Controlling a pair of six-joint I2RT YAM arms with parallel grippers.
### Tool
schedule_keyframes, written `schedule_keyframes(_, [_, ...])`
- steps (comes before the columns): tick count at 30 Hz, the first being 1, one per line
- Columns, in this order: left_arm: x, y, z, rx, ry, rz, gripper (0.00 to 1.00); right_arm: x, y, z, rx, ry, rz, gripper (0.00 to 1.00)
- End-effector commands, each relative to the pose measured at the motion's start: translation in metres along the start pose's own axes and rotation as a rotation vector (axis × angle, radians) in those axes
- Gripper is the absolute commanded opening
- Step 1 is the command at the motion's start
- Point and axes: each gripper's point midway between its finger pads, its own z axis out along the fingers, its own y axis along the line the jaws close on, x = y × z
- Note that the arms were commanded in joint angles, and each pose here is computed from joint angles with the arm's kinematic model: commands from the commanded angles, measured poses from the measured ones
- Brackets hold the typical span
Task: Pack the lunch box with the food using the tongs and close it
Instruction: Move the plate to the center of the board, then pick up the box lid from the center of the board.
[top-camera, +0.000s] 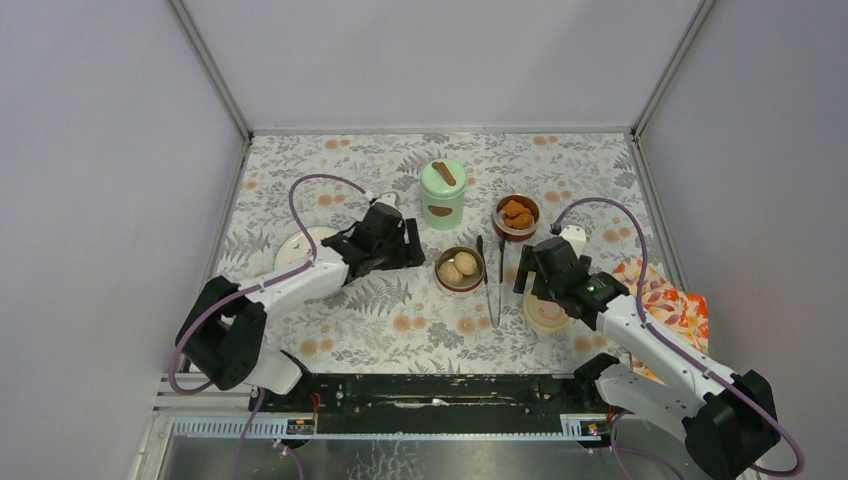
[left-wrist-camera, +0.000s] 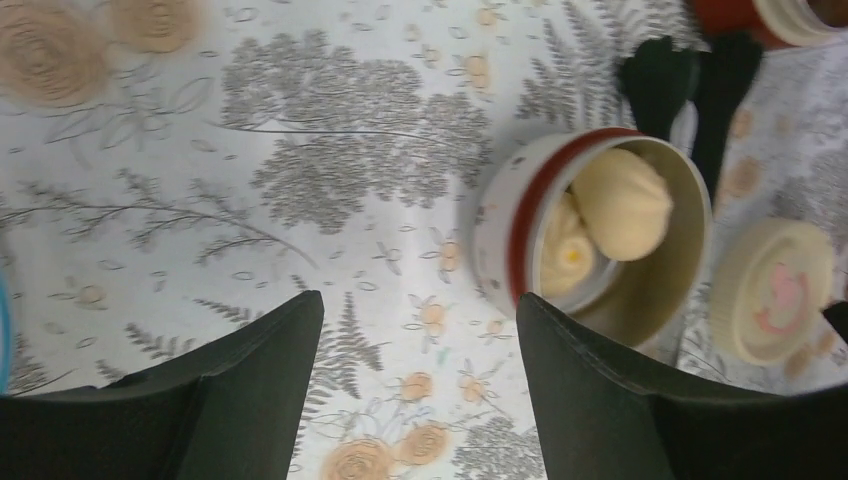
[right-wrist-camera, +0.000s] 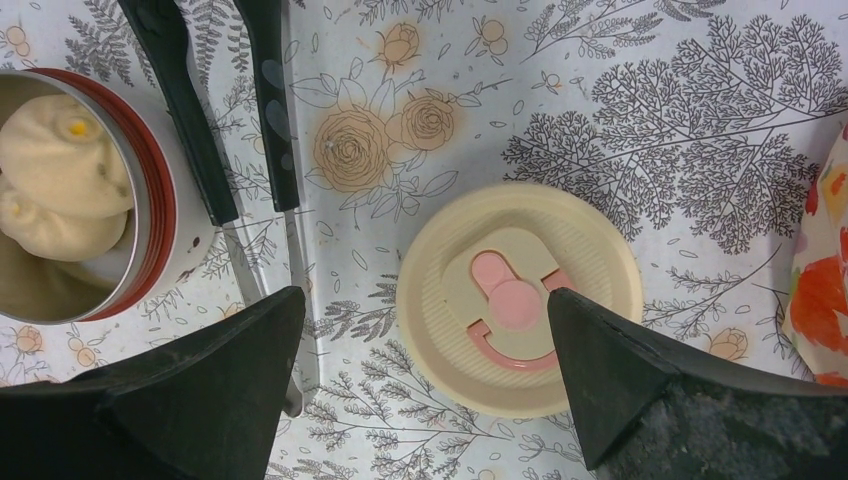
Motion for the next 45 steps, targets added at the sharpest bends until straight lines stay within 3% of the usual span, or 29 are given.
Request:
schedule_keyframes(1, [-0.013, -0.035, 0.002, 0.111, -0.022, -0.015, 0.77, -0.018, 0.006, -0.003, -0.022, -0.057, 0.013, 1.0])
schedule_keyframes(11, [-0.003, -0.079, 0.027, 0.188, 0.047, 0.046, 0.65, -0.009, -0.011, 0.002, 0.045, -0.018, 0.041, 1.0])
schedule_keyframes(17, [0.01, -0.072, 0.043, 0.14, 0.089, 0.071, 0.55, -0.001, -0.026, 0.006, 0.089, 0.032, 0.147, 1.0])
schedule_keyframes(29, [0.01, -0.042, 0.026, 0.018, 0.075, 0.125, 0.36, 0.011, -0.065, 0.015, 0.23, 0.087, 0.384, 1.0])
schedule_keyframes(39, [0.018, -0.028, 0.019, -0.017, 0.091, 0.15, 0.32, 0.028, -0.083, 0.019, 0.329, 0.11, 0.465, 1.0])
schedule_keyframes(45, [0.021, -0.024, 0.015, -0.021, 0.095, 0.152, 0.32, 0.042, -0.068, 0.031, 0.243, 0.181, 0.45, 1.0])
